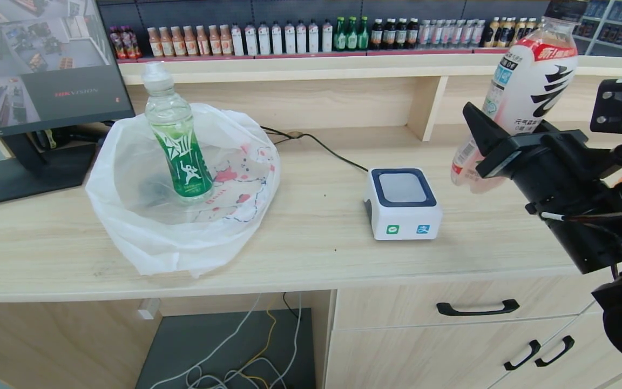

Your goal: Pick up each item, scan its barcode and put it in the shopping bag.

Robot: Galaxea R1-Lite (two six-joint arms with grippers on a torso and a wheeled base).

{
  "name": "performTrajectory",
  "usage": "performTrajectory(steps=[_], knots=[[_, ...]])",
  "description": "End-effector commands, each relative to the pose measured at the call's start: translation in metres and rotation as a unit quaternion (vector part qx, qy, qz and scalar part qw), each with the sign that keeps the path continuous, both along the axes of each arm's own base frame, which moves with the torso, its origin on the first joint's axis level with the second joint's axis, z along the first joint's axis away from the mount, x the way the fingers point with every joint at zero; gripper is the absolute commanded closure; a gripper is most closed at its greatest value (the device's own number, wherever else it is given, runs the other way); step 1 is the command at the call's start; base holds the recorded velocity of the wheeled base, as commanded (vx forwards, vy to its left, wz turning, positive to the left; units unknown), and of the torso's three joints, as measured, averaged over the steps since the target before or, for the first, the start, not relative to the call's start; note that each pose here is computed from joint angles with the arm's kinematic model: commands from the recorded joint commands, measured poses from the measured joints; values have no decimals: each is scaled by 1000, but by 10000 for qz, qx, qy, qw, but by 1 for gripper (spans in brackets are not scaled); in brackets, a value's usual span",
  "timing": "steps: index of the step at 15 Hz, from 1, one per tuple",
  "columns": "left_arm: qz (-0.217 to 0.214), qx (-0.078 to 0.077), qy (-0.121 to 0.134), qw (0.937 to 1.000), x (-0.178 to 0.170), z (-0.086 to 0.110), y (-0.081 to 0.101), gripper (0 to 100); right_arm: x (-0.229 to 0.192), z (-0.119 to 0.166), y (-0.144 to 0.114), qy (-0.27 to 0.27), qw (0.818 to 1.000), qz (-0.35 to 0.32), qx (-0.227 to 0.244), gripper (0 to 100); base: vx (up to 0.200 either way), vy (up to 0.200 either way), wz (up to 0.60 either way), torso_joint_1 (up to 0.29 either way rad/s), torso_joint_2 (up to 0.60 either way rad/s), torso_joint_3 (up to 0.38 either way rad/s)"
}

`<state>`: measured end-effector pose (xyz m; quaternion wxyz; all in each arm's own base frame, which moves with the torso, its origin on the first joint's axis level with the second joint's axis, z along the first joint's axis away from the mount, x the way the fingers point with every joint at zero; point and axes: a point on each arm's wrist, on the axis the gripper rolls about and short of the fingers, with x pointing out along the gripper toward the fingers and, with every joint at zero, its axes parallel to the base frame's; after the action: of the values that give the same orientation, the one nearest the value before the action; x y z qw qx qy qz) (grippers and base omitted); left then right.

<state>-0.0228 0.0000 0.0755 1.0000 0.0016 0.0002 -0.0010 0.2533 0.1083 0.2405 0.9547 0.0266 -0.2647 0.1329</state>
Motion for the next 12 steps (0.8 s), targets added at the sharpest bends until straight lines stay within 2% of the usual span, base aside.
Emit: performTrajectory(steps=[1, 5, 12], knots=[[2, -1, -2, 10000, 0, 0, 0, 0, 2, -1, 2, 5, 10000, 20, -16, 100, 0, 0, 0, 0, 0, 0], [2, -16, -2, 10000, 0, 0, 0, 0, 8, 5, -1, -115, 9999, -56, 64, 100, 0, 0, 0, 0, 0, 0], [2, -24, -2, 10000, 0, 0, 0, 0, 20, 7, 3, -166, 9998, -67, 106, 100, 0, 200, 0, 4, 1, 1]])
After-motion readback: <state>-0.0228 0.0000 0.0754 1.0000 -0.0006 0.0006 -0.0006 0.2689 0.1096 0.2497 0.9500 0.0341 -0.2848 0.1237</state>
